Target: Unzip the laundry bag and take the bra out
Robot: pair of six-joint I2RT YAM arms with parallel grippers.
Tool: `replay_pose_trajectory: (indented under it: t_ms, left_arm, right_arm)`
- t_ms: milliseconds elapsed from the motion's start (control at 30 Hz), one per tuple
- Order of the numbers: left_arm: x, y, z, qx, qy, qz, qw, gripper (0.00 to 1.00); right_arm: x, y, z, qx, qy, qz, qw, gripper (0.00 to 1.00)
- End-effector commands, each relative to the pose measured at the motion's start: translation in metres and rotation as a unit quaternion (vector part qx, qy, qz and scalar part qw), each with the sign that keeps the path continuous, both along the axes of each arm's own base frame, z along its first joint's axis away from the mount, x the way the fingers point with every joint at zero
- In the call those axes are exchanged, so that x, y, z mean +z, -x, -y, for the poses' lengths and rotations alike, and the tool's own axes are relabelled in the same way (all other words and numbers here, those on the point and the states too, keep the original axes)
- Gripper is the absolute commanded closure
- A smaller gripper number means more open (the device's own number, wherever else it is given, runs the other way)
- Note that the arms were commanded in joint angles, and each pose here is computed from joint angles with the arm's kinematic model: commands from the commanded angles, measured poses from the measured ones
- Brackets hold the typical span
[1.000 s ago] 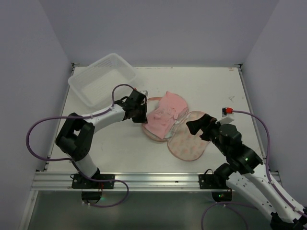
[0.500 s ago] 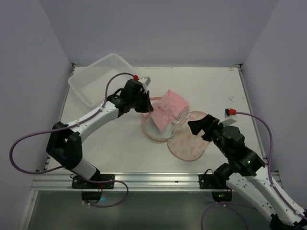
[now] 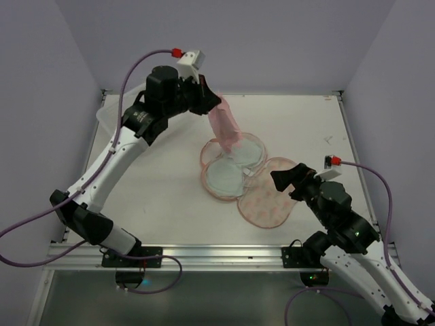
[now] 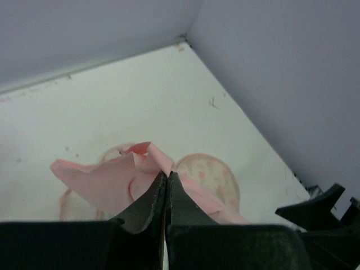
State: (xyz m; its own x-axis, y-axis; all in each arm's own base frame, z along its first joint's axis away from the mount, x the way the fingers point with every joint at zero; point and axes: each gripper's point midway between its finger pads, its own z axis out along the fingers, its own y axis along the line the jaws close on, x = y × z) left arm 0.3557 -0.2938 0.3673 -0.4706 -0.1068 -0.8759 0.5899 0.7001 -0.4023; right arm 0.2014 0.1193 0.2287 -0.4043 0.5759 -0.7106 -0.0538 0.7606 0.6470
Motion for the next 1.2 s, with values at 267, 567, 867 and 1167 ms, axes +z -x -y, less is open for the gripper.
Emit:
replay_pose_trajectory:
  t_ms: [267, 567, 867, 1167]
  left_arm:
    - [0.114, -0.074, -0.121, 0.147, 0.026, 0.109, 0.983, 1.00]
    - [0.168, -0.107, -0.203, 0.197, 0.076, 0.164, 0.964, 1.00]
    - [0.120, -0.161, -0.238, 0.198, 0.084, 0.118, 0.969, 1.00]
    - [0.049, -0.200, -0.224, 0.141, 0.083, 0.049, 0.985, 1.00]
  right_arm:
    - [0.026, 0.000, 0.002, 0.004, 0.004, 0.028, 1.000, 0.02]
    - [0.023, -0.007, -0.007, 0.017, 0.020, 0.017, 1.000, 0.02]
    - [0.021, -0.011, -0.011, 0.022, 0.025, 0.012, 0.999, 0.02]
    - [0.017, -0.014, -0.012, 0.020, 0.034, 0.004, 0.999, 0.01]
